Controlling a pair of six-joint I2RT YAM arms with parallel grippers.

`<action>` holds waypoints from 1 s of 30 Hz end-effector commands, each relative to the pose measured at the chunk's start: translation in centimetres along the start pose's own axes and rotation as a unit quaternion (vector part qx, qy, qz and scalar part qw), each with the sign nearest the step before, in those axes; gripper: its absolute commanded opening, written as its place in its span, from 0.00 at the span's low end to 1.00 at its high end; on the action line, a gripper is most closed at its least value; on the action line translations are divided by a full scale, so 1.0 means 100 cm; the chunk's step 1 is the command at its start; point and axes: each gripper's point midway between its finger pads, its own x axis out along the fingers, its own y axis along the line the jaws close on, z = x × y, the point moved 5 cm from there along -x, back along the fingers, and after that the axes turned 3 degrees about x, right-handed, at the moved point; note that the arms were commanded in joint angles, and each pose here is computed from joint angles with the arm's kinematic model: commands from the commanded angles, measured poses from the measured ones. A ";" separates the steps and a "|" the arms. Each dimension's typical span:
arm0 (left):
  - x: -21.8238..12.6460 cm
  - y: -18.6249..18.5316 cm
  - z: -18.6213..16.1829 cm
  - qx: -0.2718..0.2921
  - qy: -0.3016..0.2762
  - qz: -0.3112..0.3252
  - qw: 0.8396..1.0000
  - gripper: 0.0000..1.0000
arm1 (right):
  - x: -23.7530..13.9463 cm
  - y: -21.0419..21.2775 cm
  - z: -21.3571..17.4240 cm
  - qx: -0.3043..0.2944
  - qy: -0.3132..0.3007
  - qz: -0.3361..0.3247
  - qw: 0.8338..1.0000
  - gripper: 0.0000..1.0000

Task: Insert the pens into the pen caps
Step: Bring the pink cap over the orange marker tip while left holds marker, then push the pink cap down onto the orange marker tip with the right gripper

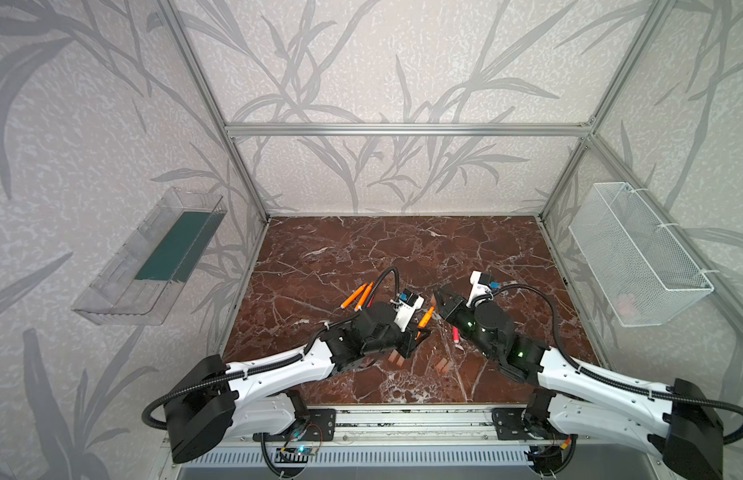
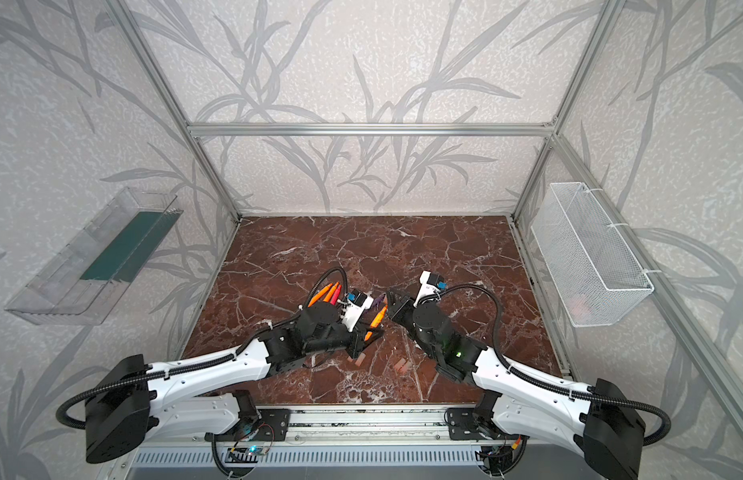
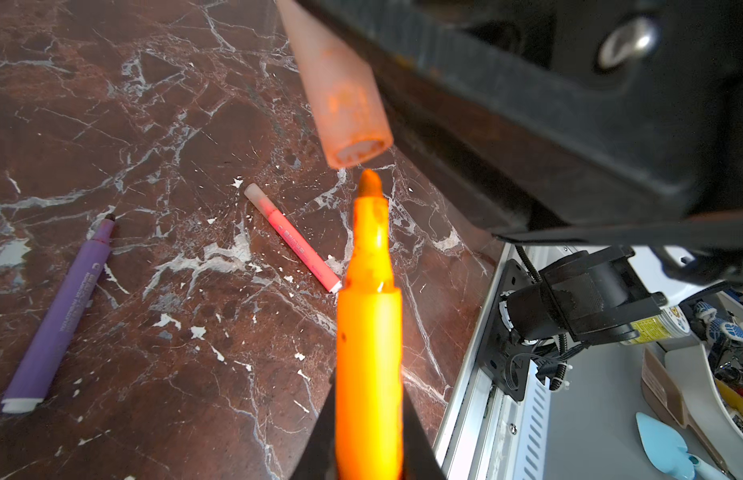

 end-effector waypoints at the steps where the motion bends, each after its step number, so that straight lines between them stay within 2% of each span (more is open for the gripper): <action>1: -0.007 -0.006 0.015 0.016 -0.026 -0.001 1.000 0.00 | -0.001 0.001 0.000 0.011 -0.002 0.010 1.000 0.00; 14: -0.004 -0.003 0.014 0.015 -0.021 0.010 1.000 0.00 | -0.003 -0.001 -0.007 0.019 0.011 0.023 0.999 0.00; 22: -0.006 -0.004 0.015 0.016 -0.024 0.006 1.000 0.00 | -0.011 0.005 0.007 0.015 -0.019 0.022 0.999 0.00; 30: -0.006 -0.005 0.015 0.016 -0.024 0.005 1.000 0.00 | -0.013 0.012 0.010 0.017 -0.022 0.033 0.999 0.00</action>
